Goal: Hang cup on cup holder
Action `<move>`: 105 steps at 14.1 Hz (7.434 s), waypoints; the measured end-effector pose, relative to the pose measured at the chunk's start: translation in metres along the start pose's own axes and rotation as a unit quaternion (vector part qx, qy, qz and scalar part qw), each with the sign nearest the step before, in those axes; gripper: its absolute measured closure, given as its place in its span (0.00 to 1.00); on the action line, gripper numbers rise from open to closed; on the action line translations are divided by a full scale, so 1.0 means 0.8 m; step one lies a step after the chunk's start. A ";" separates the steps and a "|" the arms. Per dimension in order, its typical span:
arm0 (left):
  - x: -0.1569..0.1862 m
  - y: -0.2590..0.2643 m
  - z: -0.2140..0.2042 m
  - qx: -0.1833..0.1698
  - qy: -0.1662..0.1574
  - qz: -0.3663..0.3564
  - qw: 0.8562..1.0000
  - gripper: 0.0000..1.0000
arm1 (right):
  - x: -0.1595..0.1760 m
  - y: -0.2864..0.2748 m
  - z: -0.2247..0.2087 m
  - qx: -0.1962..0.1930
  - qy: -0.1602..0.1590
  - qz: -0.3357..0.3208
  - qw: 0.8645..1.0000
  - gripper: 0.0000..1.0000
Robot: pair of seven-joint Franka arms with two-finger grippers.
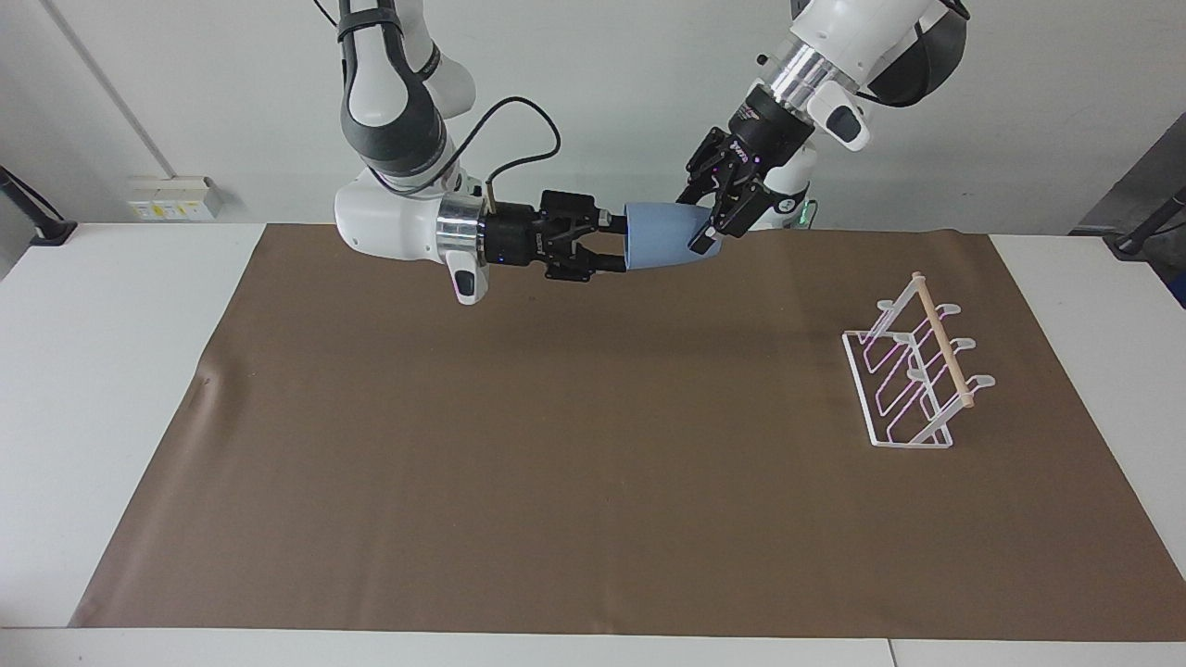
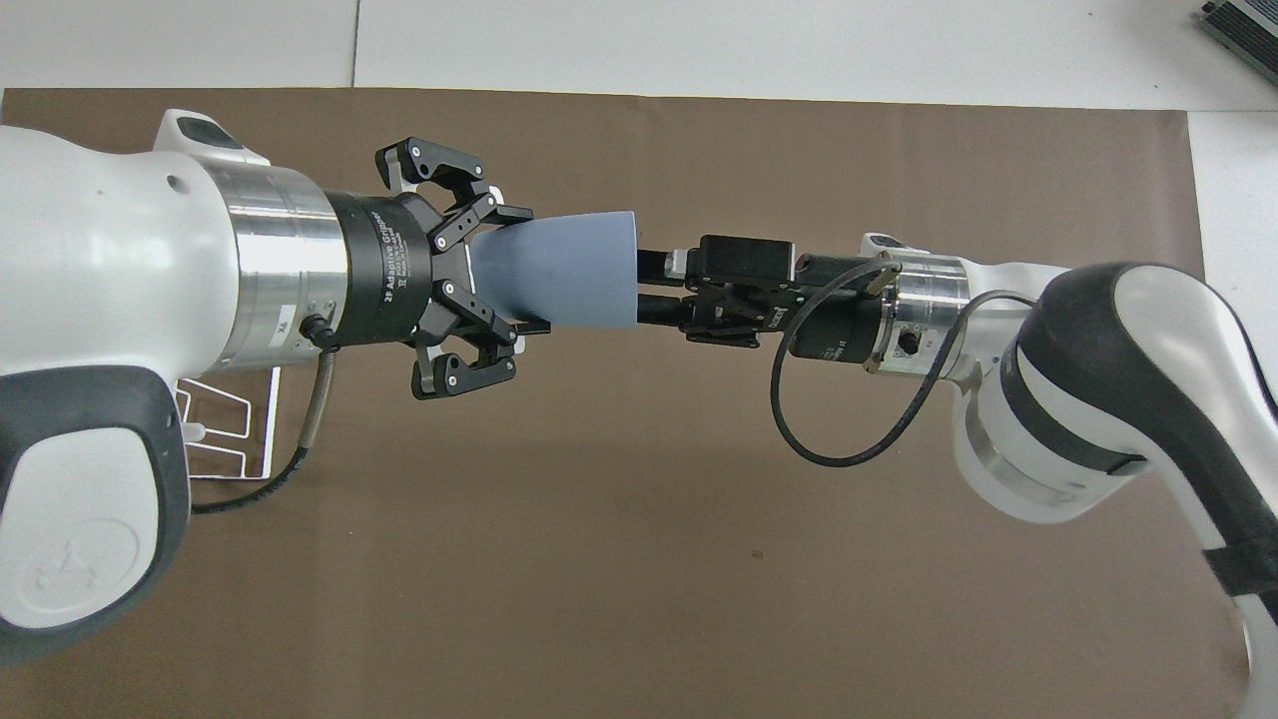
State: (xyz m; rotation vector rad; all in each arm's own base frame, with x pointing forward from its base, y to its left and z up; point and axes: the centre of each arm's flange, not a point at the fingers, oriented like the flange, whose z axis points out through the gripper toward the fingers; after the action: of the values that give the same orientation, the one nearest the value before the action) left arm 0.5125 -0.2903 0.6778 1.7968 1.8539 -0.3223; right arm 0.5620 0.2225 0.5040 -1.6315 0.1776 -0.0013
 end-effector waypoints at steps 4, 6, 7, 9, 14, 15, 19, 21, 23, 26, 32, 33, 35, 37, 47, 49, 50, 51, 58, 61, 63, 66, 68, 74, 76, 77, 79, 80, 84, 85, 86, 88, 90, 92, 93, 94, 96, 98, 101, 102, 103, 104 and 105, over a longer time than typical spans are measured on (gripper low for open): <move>0.023 -0.003 0.022 -0.012 0.078 0.030 0.996 0.24 | 0.027 0.021 -0.072 -0.099 0.012 -0.032 0.994 0.00; 0.038 -0.007 0.031 -0.020 0.126 0.049 0.991 0.24 | 0.038 0.033 -0.103 -0.165 0.026 -0.052 0.985 0.00; 0.046 -0.010 0.034 -0.025 0.153 0.066 0.986 0.24 | 0.044 0.039 -0.115 -0.208 0.039 -0.065 0.975 0.00; 0.063 -0.017 0.039 -0.029 0.206 0.110 0.972 0.24 | 0.051 0.047 -0.130 -0.300 0.053 -0.091 0.948 0.00; 0.131 0.001 0.021 -0.059 0.330 0.203 0.920 0.24 | 0.062 0.060 -0.160 -0.514 0.025 -0.156 0.843 0.00; 0.146 0.010 0.014 -0.067 0.353 0.223 0.906 0.24 | 0.064 0.058 -0.168 -0.545 0.023 -0.162 0.822 0.00; 0.218 0.033 0.002 -0.078 0.435 0.277 0.853 0.24 | 0.065 0.013 -0.212 -0.629 0.014 -0.166 0.760 0.00; 0.250 0.038 0.004 -0.071 0.473 0.297 0.826 0.24 | 0.061 -0.032 -0.248 -0.635 0.024 -0.143 0.759 0.00; 0.275 0.037 0.015 -0.062 0.507 0.325 0.796 0.24 | 0.050 -0.072 -0.285 -0.643 0.037 -0.119 0.756 0.00; 0.313 0.028 0.048 -0.028 0.541 0.360 0.760 0.24 | 0.017 -0.113 -0.318 -0.662 0.045 -0.098 0.741 0.00; 0.349 -0.002 0.100 0.025 0.553 0.391 0.735 0.24 | -0.001 -0.120 -0.310 -0.670 0.054 -0.065 0.738 0.00; 0.351 -0.005 0.104 0.028 0.552 0.393 0.734 0.24 | -0.002 -0.119 -0.310 -0.671 0.051 -0.062 0.738 0.00; 0.358 -0.012 0.113 0.037 0.555 0.402 0.727 0.24 | -0.003 -0.117 -0.310 -0.674 0.045 -0.060 0.735 0.00; 0.363 -0.018 0.121 0.037 0.560 0.409 0.719 0.24 | -0.005 -0.116 -0.309 -0.680 0.038 -0.058 0.730 0.00; 0.356 -0.014 0.112 0.026 0.563 0.412 0.716 0.00 | -0.007 -0.111 -0.306 -0.682 0.030 -0.054 0.729 0.00; 0.343 -0.006 0.095 0.016 0.562 0.415 0.715 0.00 | -0.008 -0.111 -0.306 -0.682 0.030 -0.054 0.729 0.00; 0.334 -0.002 0.084 0.014 0.554 0.416 0.721 0.00 | -0.008 -0.111 -0.306 -0.682 0.030 -0.054 0.729 0.00; 0.324 0.001 0.073 0.019 0.539 0.423 0.728 0.00 | -0.009 -0.111 -0.306 -0.682 0.028 -0.056 0.728 0.00; 0.252 0.017 0.001 0.137 0.361 0.567 0.728 0.00 | -0.011 -0.109 -0.304 -0.683 0.012 -0.066 0.727 0.00; 0.230 0.021 -0.027 0.190 0.291 0.636 0.689 0.00 | -0.012 -0.109 -0.304 -0.683 0.011 -0.065 0.727 0.00; 0.216 0.025 -0.044 0.206 0.252 0.668 0.669 0.00 | -0.012 -0.109 -0.304 -0.683 0.011 -0.065 0.727 0.00; 0.197 0.029 -0.069 0.220 0.211 0.704 0.642 0.00 | -0.012 -0.110 -0.304 -0.683 0.011 -0.065 0.727 0.00; 0.189 0.031 -0.079 0.226 0.188 0.714 0.636 0.00 | -0.012 -0.110 -0.304 -0.683 0.011 -0.065 0.727 0.00; 0.178 0.038 -0.106 0.257 0.143 0.741 0.604 0.00 | -0.012 -0.110 -0.304 -0.683 0.011 -0.065 0.727 0.00; 0.189 0.041 -0.118 0.262 0.137 0.747 0.596 0.00 | -0.012 -0.110 -0.304 -0.683 0.011 -0.065 0.727 0.00; 0.195 0.041 -0.127 0.260 0.133 0.747 0.597 0.00 | -0.012 -0.110 -0.304 -0.683 0.011 -0.065 0.727 0.00; 0.202 0.038 -0.143 0.253 0.125 0.746 0.603 0.00 | -0.012 -0.110 -0.304 -0.683 0.011 -0.065 0.727 0.00; 0.204 0.036 -0.149 0.253 0.121 0.747 0.603 0.00 | -0.012 -0.110 -0.304 -0.683 0.011 -0.065 0.727 0.00; 0.210 0.032 -0.152 0.261 0.111 0.749 0.599 0.00 | -0.012 -0.110 -0.304 -0.683 0.011 -0.065 0.727 0.00; 0.211 0.030 -0.151 0.266 0.107 0.747 0.600 0.00 | -0.012 -0.110 -0.304 -0.683 0.011 -0.065 0.727 0.00; 0.212 0.028 -0.150 0.272 0.102 0.745 0.601 0.00 | -0.012 -0.110 -0.304 -0.683 0.011 -0.065 0.727 0.00; 0.214 0.027 -0.148 0.277 0.097 0.743 0.602 0.00 | -0.012 -0.110 -0.304 -0.683 0.011 -0.065 0.727 0.00; 0.215 0.027 -0.147 0.278 0.096 0.742 0.602 0.00 | -0.012 -0.110 -0.304 -0.683 0.011 -0.065 0.727 0.00; 0.216 0.028 -0.147 0.278 0.096 0.742 0.602 0.00 | -0.012 -0.110 -0.304 -0.683 0.011 -0.065 0.727 0.00; 0.216 0.028 -0.148 0.277 0.096 0.742 0.602 0.00 | -0.012 -0.110 -0.304 -0.683 0.011 -0.065 0.727 0.00; 0.215 0.028 -0.148 0.277 0.097 0.743 0.602 0.00 | -0.012 -0.110 -0.304 -0.683 0.011 -0.065 0.727 0.00; 0.211 0.027 -0.147 0.276 0.096 0.745 0.599 0.00 | -0.012 -0.110 -0.304 -0.683 0.011 -0.065 0.727 0.00; 0.206 0.026 -0.146 0.275 0.096 0.748 0.596 0.00 | -0.012 -0.110 -0.304 -0.683 0.011 -0.065 0.727 0.00; 0.204 0.026 -0.148 0.272 0.099 0.750 0.595 0.00 | -0.012 -0.110 -0.304 -0.683 0.011 -0.065 0.727 0.00; 0.205 0.026 -0.149 0.271 0.100 0.750 0.596 0.00 | -0.012 -0.110 -0.304 -0.683 0.011 -0.065 0.727 0.00; 0.206 0.027 -0.150 0.270 0.101 0.749 0.597 0.00 | -0.012 -0.110 -0.304 -0.683 0.011 -0.065 0.727 0.00; 0.207 0.028 -0.151 0.269 0.102 0.749 0.597 0.00 | -0.012 -0.110 -0.304 -0.683 0.011 -0.065 0.727 0.00; 0.208 0.029 -0.152 0.267 0.103 0.749 0.598 0.00 | -0.012 -0.110 -0.304 -0.683 0.011 -0.065 0.727 0.00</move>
State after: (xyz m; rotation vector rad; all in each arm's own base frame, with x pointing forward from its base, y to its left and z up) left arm 0.5145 -0.0835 0.6956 3.1282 -0.2894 0.0422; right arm 0.5361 -0.0122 0.6090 -3.1446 0.0571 0.0039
